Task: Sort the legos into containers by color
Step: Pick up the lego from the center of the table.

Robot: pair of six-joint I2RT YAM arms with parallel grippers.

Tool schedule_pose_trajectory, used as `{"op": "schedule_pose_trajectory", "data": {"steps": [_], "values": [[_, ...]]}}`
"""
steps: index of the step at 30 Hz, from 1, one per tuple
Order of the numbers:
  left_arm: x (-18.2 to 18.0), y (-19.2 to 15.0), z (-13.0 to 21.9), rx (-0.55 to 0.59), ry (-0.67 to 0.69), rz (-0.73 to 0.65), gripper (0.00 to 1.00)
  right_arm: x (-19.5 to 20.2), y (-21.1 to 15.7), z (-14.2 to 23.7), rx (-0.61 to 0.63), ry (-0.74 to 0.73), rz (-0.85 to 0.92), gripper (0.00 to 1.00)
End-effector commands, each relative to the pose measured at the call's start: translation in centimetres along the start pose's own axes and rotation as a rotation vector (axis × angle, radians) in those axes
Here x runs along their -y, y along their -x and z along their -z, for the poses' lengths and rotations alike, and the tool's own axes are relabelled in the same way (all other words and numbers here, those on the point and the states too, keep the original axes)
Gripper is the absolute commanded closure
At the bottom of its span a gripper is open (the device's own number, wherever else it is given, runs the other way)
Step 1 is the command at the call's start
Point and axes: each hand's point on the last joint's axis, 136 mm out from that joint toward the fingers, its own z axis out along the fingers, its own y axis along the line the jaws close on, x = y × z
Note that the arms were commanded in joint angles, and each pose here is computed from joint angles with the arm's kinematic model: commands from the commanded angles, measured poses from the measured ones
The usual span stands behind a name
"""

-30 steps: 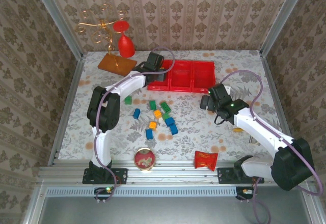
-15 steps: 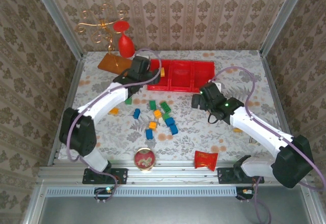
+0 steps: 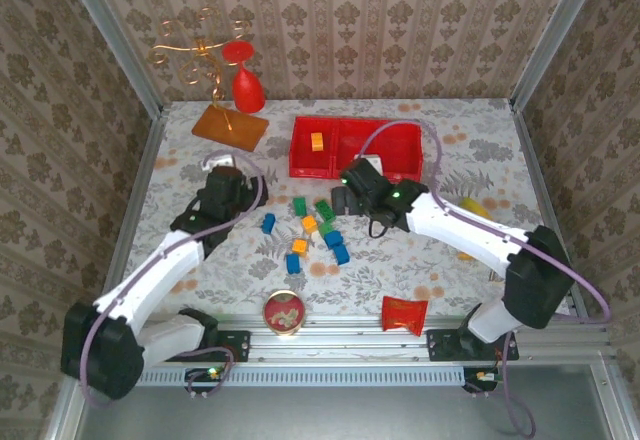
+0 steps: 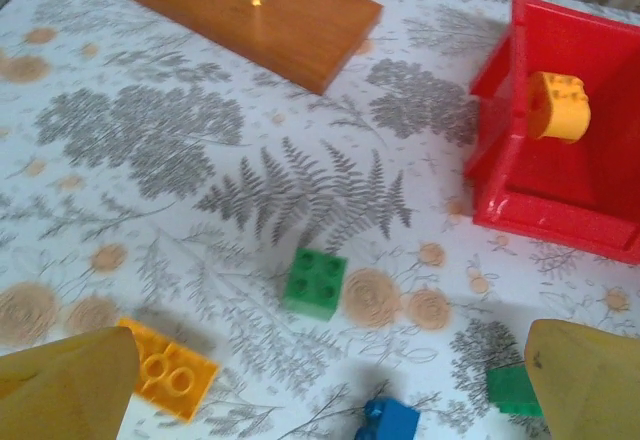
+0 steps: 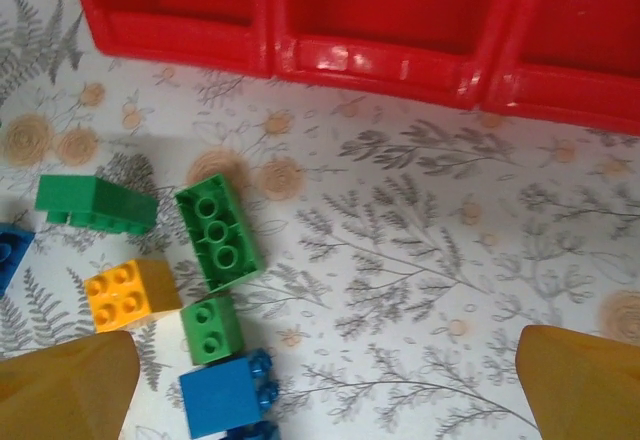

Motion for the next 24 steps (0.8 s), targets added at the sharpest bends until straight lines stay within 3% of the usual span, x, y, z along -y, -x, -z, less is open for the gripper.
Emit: {"op": "schedule_pose_trajectory", "data": {"steps": [1, 11, 24], "values": [[-2.3, -1.1, 0.7, 0.022, 0.037, 0.093, 0.0, -2.2, -0.6, -0.7, -0.058, 0.014, 0.033, 0.04], [-4.5, -5.0, 1.1, 0.0, 0.029, 0.2, 0.0, -9.0, -2.1, -4.5, -0.189, 0.068, 0.118, 0.1], [-5.3, -5.3, 0.8, -0.005, 0.039, 0.212, 0.0, -12.3, -3.0, -8.5, -0.266, 0.044, 0.133, 0.1]]}}
